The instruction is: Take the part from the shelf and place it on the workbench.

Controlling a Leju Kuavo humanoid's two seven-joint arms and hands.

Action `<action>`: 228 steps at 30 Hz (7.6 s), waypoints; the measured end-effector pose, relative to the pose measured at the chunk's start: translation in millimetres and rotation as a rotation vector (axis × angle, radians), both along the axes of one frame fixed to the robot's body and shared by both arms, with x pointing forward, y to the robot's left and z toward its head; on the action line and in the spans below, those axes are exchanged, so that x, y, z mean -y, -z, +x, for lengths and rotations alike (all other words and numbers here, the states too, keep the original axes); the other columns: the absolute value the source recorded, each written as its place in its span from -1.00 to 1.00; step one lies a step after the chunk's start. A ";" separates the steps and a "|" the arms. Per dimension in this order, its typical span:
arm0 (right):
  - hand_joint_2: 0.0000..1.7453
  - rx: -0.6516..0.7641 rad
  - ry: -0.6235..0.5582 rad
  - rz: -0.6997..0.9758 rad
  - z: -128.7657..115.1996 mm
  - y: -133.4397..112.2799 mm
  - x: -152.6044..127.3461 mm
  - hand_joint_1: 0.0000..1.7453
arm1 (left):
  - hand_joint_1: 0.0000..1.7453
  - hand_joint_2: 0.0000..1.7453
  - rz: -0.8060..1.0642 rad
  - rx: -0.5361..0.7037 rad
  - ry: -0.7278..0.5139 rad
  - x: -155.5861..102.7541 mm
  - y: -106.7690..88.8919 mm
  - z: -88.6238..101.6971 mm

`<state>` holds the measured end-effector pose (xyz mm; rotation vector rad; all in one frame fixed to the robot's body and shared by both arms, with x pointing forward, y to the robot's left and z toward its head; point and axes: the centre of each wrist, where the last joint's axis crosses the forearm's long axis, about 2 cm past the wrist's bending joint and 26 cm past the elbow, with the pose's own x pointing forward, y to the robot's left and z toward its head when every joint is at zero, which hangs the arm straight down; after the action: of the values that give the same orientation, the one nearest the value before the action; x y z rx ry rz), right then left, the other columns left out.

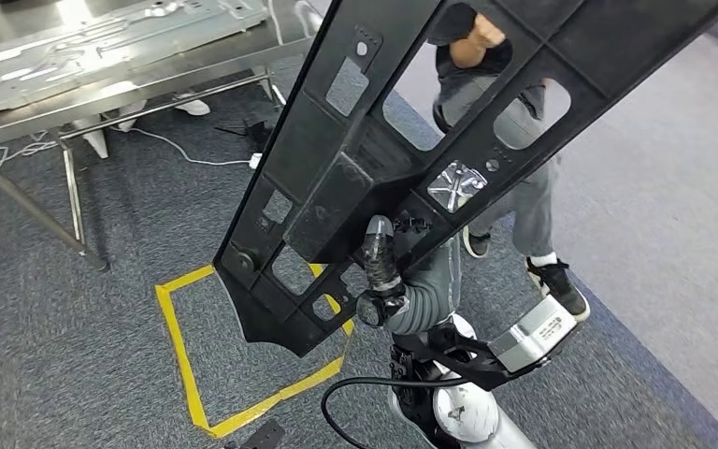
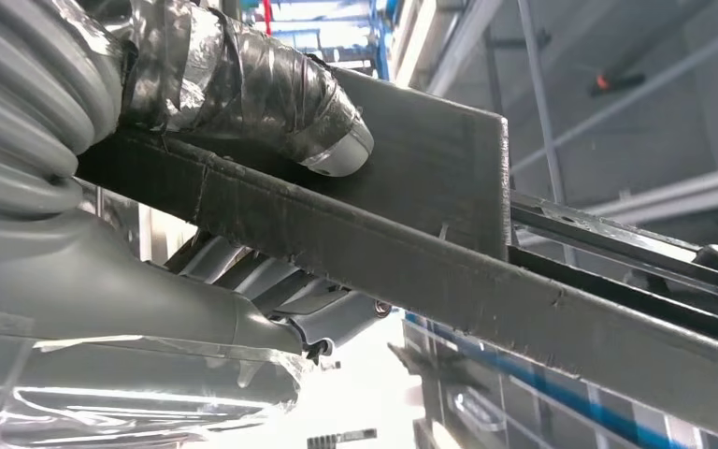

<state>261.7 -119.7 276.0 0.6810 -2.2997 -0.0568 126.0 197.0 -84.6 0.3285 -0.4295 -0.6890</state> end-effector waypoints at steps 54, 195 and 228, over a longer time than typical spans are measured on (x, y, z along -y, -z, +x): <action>1.00 -0.013 -0.058 0.052 2.3 3.1 -3.7 1.00 | -1.00 1.00 -0.037 -0.026 -0.014 -2.6 1.8 -3.6; 1.00 -0.265 -0.076 -0.092 51.9 24.2 -9.8 1.00 | -1.00 1.00 -0.043 -0.020 -0.056 -13.7 2.5 1.2; 1.00 -0.006 0.481 -1.628 173.7 19.9 46.4 1.00 | -1.00 1.00 -0.037 -0.019 -0.022 -11.9 0.9 5.8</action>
<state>435.4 -166.1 256.1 -0.6897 -1.6518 1.3749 131.9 208.8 -85.5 0.2910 -0.4192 -0.6613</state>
